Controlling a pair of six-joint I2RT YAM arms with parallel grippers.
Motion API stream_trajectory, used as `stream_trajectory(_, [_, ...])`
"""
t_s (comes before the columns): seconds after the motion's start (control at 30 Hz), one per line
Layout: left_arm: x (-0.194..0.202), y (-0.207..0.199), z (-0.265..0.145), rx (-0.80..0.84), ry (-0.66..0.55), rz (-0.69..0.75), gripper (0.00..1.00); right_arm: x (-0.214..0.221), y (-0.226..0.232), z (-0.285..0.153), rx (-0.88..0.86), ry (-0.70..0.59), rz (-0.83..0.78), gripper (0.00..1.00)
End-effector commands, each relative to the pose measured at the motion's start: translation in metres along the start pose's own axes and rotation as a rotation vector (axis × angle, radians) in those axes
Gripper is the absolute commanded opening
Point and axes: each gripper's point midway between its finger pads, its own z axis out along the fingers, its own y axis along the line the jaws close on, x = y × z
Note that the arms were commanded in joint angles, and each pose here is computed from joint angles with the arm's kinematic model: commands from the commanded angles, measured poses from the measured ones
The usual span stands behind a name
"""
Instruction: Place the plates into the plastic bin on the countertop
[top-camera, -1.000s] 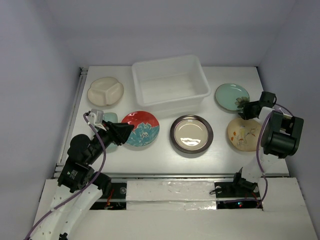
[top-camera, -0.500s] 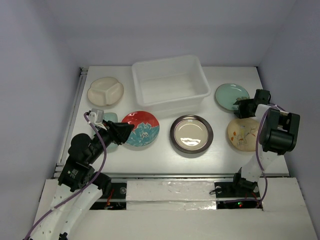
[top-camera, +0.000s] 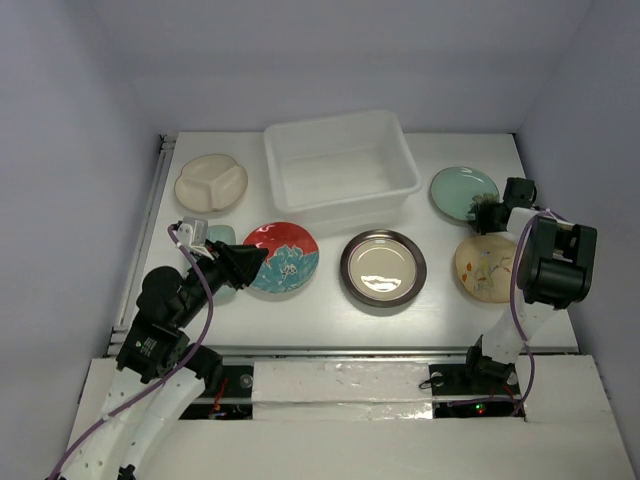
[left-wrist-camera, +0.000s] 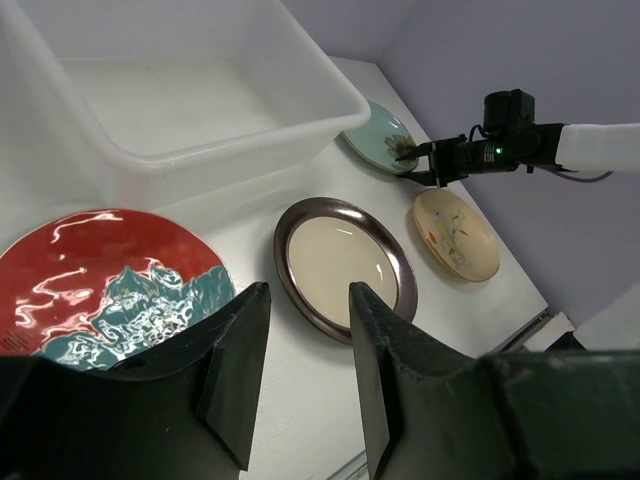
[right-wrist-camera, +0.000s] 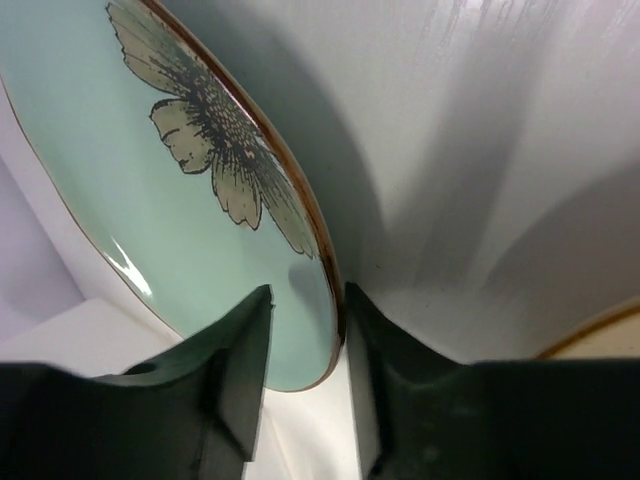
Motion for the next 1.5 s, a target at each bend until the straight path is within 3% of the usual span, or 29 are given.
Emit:
stream_trajectory(0.0, [-0.006,-0.002,0.001,0.008,-0.028,0.001,0.34,-0.008,0.011,-0.005,-0.017,-0.059,0.042,0.38])
stream_trajectory(0.03, [-0.007,-0.002,0.000,0.009,-0.033,0.002,0.34,-0.008,0.011,-0.005,-0.019,-0.059,0.046,0.29])
stream_trajectory(0.2, [-0.009,-0.004,-0.003,0.013,-0.046,0.006,0.34,-0.014,0.010,-0.004,-0.001,-0.092,0.055,0.21])
stream_trajectory(0.33, [-0.012,-0.004,-0.005,0.013,-0.058,0.007,0.34,-0.016,0.010,-0.005,0.004,-0.103,0.066,0.00])
stream_trajectory(0.6, [-0.012,-0.005,-0.006,0.019,-0.060,0.010,0.33,-0.019,0.022,-0.015,-0.100,-0.132,0.008,0.00])
stream_trajectory(1.0, [-0.010,-0.005,-0.004,0.020,-0.050,0.009,0.32,-0.027,0.073,-0.065,-0.435,-0.224,-0.146,0.00])
stream_trajectory(1.47, [-0.007,-0.004,-0.001,0.018,-0.036,0.006,0.31,-0.007,0.101,-0.126,-0.728,-0.177,-0.210,0.00])
